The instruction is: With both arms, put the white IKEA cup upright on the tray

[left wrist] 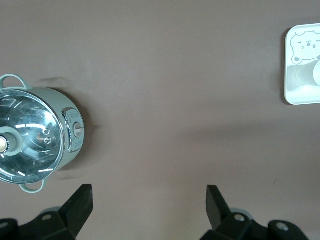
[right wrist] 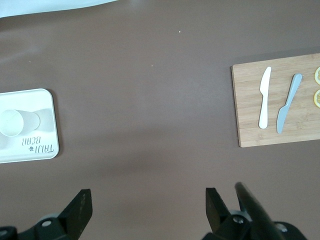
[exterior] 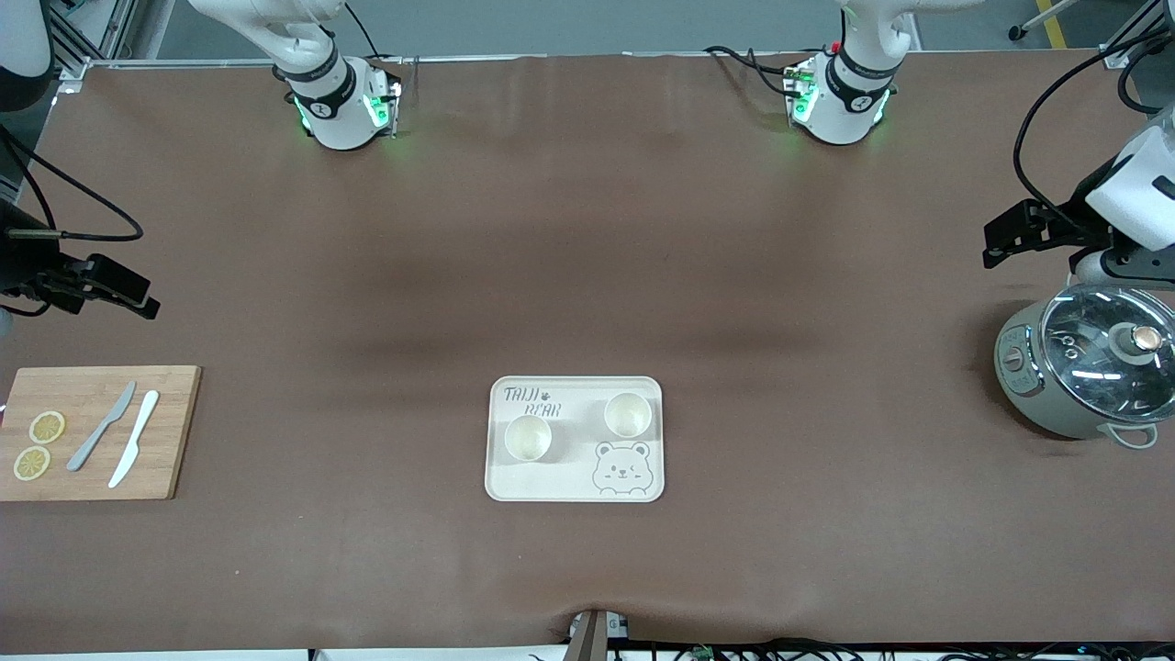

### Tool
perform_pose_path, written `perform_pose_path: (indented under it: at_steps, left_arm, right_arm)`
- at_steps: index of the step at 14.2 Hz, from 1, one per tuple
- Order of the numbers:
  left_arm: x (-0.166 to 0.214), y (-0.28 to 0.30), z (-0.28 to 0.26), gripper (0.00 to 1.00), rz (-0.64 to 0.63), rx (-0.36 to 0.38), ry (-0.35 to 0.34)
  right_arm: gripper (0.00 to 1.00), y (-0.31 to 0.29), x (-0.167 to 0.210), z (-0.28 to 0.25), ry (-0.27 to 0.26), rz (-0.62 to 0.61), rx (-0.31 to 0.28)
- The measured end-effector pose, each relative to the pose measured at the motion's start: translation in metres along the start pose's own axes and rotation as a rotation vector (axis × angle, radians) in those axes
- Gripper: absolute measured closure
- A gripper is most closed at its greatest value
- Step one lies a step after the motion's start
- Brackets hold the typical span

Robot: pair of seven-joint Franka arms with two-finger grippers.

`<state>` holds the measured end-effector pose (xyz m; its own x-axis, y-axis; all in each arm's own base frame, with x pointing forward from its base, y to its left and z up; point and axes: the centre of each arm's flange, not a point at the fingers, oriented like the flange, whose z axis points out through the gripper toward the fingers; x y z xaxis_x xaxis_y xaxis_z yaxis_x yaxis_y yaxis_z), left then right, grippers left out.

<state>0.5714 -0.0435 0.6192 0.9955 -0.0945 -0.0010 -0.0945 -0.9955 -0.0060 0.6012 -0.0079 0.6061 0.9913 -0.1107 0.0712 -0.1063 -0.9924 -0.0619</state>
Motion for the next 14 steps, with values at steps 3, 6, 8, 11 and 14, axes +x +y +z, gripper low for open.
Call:
perform_pose_path:
  at_steps: [3,6,8,11,14]
  left_arm:
    - [0.001,0.002,-0.001,0.00,0.000,-0.015,0.009]
    - [0.001,0.001,-0.001,0.00,-0.001,-0.016,0.014]
    - [0.002,0.001,-0.001,0.00,-0.001,-0.016,0.015]
    - [0.002,0.001,-0.001,0.00,-0.001,-0.016,0.017]
    - [0.002,0.001,-0.001,0.00,-0.001,-0.016,0.017]
  right_arm:
    - [0.00,-0.002,0.004,0.010,-0.009,-0.002,0.000]
    - [0.00,-0.005,0.008,0.022,-0.024,-0.008,-0.001]
    - [0.00,-0.006,0.009,0.027,-0.032,-0.009,-0.001]
    - [0.00,-0.007,0.011,0.033,-0.029,-0.010,-0.001]
    - [0.00,-0.009,0.013,0.041,-0.034,-0.012,-0.001]
